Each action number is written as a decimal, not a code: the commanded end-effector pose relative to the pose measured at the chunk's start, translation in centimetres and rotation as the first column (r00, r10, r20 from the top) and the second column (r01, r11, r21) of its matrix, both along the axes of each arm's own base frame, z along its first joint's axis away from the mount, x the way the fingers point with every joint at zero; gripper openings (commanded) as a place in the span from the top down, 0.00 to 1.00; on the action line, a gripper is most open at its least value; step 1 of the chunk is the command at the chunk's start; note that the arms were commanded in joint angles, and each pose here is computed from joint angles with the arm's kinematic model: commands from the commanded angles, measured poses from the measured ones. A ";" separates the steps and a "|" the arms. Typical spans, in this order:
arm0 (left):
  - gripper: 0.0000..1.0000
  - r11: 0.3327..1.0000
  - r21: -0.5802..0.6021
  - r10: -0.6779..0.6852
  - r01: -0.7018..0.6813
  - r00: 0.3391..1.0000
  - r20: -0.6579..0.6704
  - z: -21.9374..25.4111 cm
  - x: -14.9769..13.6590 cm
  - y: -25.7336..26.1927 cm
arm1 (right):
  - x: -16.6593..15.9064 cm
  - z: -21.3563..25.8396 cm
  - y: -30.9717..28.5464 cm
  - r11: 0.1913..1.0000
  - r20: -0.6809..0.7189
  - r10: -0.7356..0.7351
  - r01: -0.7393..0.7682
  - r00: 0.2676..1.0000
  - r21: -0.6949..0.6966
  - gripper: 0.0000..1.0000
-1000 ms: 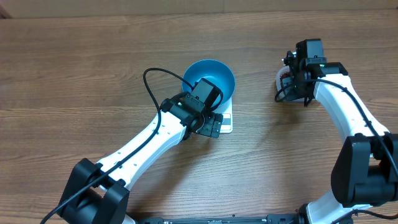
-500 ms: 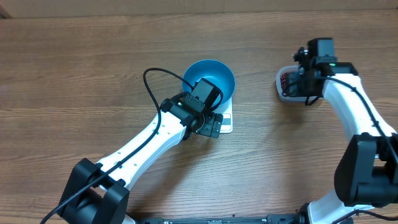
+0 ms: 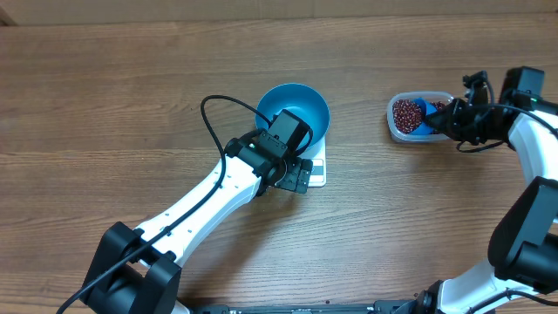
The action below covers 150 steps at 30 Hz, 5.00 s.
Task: Scoop item into bowl and weigh 150g on scale
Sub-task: 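Lift the filled blue scoop out of the tub with the right gripper, then carry the filled scoop left over the teal bowl, then tip the blue scoop to pour beans into the teal bowl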
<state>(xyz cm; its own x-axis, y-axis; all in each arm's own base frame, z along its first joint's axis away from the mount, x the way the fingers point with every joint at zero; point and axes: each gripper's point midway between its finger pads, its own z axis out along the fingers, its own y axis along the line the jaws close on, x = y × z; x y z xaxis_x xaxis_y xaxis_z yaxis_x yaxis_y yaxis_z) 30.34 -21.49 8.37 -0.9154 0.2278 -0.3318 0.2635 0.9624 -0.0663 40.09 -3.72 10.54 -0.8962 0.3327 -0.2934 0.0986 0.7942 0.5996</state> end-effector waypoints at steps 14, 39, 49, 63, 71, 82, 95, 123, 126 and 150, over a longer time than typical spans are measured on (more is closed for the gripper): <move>0.00 1.000 0.014 0.011 -0.011 1.000 0.000 -0.3 0.1 0.4 | -0.6 3.3 -4.3 0.948 0.041 -0.175 0.157 0.984 0.276 0.96; 0.01 1.000 0.014 0.011 -0.011 1.000 0.000 -0.3 0.1 0.4 | -2.1 12.9 -4.9 0.688 0.258 -0.207 -0.046 0.944 0.724 0.96; 0.01 1.000 0.014 0.011 -0.011 1.000 0.000 -0.3 0.1 0.4 | -1.9 13.3 -4.3 0.651 0.211 -0.195 -0.035 0.958 0.758 0.96; 0.01 1.000 0.014 0.011 -0.011 1.000 0.000 -0.3 0.1 0.4 | 0.8 10.5 3.2 0.760 0.142 -0.030 -0.069 0.989 0.646 0.96; 0.00 1.000 0.014 0.011 -0.011 1.000 0.000 -0.3 0.1 0.4 | 1.4 12.2 11.5 0.733 0.273 0.185 -0.318 0.944 0.602 0.96; 0.01 1.000 0.014 0.011 -0.011 1.000 0.000 -0.3 0.1 0.4 | 2.8 13.1 18.9 0.742 0.495 0.337 -0.549 0.801 0.384 0.96; 0.00 1.000 0.014 0.011 -0.011 1.000 0.000 -0.3 0.1 0.4 | 4.2 10.8 21.6 0.818 0.560 0.410 -0.562 0.720 0.124 0.96; 0.01 1.000 0.014 0.011 -0.011 1.000 0.000 -0.3 0.1 0.4 | 4.7 13.5 23.2 0.813 0.606 0.578 -0.451 0.546 -0.369 0.96; 0.00 1.000 0.014 0.011 -0.011 1.000 0.000 -0.3 0.1 0.4 | 4.6 13.2 24.0 0.777 0.596 0.628 -0.448 0.500 -0.443 0.96; 0.00 1.000 0.014 0.011 -0.011 1.000 0.000 -0.3 0.1 0.4 | 4.2 15.7 25.2 0.652 0.563 0.757 -0.332 0.333 -0.681 0.96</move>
